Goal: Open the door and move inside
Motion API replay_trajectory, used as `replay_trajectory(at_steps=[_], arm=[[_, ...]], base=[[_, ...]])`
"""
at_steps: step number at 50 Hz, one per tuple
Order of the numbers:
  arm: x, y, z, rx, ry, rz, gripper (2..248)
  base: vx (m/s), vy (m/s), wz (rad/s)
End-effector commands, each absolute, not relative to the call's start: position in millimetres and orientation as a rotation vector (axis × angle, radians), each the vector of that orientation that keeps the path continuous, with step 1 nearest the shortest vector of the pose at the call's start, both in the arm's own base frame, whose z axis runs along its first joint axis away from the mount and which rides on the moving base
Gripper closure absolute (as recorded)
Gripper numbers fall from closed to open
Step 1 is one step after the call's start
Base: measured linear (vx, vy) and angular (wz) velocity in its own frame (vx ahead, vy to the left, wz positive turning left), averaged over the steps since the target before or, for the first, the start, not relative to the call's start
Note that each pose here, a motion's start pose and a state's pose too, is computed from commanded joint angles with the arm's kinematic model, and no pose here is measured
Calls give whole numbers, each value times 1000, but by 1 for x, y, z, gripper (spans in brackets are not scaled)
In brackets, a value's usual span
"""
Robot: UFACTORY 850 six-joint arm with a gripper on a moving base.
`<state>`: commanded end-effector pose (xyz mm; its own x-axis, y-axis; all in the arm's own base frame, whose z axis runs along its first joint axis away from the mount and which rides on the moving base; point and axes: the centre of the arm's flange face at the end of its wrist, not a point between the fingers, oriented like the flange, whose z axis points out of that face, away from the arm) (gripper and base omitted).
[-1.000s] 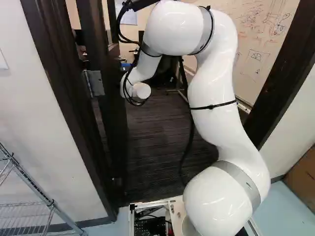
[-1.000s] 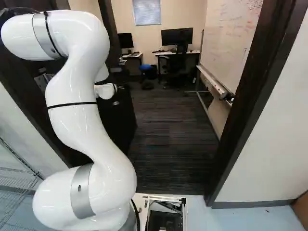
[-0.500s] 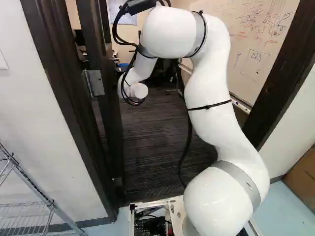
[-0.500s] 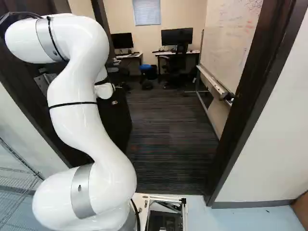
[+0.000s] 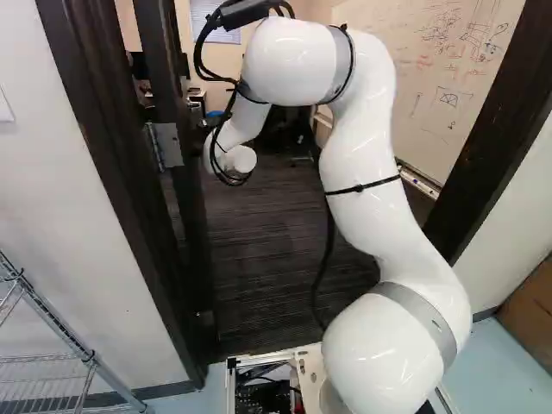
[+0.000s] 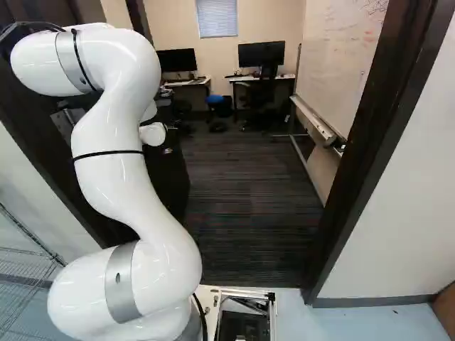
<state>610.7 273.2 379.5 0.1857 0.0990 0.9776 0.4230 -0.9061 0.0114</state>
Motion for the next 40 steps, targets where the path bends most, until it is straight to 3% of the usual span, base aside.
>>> replay_trajectory(at_steps=[40], arm=[[609, 263, 380, -2204, -528, -1783, 3]], base=[[0, 0, 0]])
